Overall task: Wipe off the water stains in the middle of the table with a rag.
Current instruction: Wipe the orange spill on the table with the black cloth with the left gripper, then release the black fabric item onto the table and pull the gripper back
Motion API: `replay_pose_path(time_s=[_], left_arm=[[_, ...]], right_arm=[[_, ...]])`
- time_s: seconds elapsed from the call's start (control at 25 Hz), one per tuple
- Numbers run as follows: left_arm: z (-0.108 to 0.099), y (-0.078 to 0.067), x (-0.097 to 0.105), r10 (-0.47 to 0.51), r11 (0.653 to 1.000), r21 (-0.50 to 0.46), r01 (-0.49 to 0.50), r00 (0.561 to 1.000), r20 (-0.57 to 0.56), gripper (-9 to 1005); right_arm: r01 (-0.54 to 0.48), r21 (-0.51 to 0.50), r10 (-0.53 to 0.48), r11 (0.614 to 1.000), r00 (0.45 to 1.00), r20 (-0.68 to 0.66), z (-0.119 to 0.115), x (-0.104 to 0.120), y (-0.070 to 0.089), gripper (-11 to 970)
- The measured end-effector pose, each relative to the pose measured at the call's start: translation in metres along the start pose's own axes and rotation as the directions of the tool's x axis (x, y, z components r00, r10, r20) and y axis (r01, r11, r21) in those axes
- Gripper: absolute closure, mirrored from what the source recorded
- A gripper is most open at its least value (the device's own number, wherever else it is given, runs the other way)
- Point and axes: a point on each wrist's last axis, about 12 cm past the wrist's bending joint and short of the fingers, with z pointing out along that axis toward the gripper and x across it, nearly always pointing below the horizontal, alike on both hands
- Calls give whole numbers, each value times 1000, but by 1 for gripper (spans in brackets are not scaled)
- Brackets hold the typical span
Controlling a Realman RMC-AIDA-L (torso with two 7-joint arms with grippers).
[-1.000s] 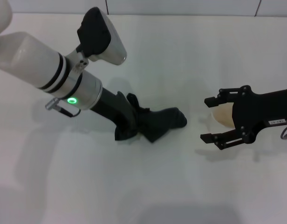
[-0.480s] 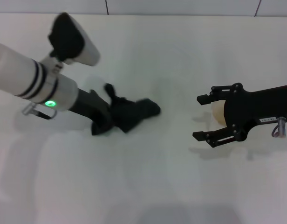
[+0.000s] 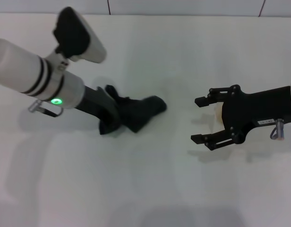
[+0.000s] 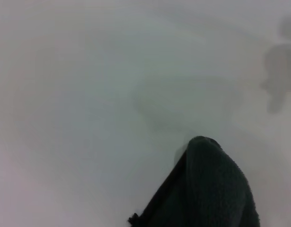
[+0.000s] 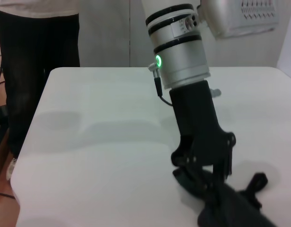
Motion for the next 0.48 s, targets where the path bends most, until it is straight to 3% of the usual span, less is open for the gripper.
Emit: replay_pose_path(time_s=[0.04,0.24,0.48], left_arm=[[7,-10,-9,39,999,37,-39,999,-1,892],[16,-26,-20,76,992,100,-77,997,15,891],[16,-23,-10,42,995,93,-42,999,10,891]], right_arm=[[0,0,0,1000,1000,0,0,0,0,102],[-1,2,1,1000,1000,0,0,0,0,103],[1,-5,-1,1000,1000,0,0,-1,0,103]])
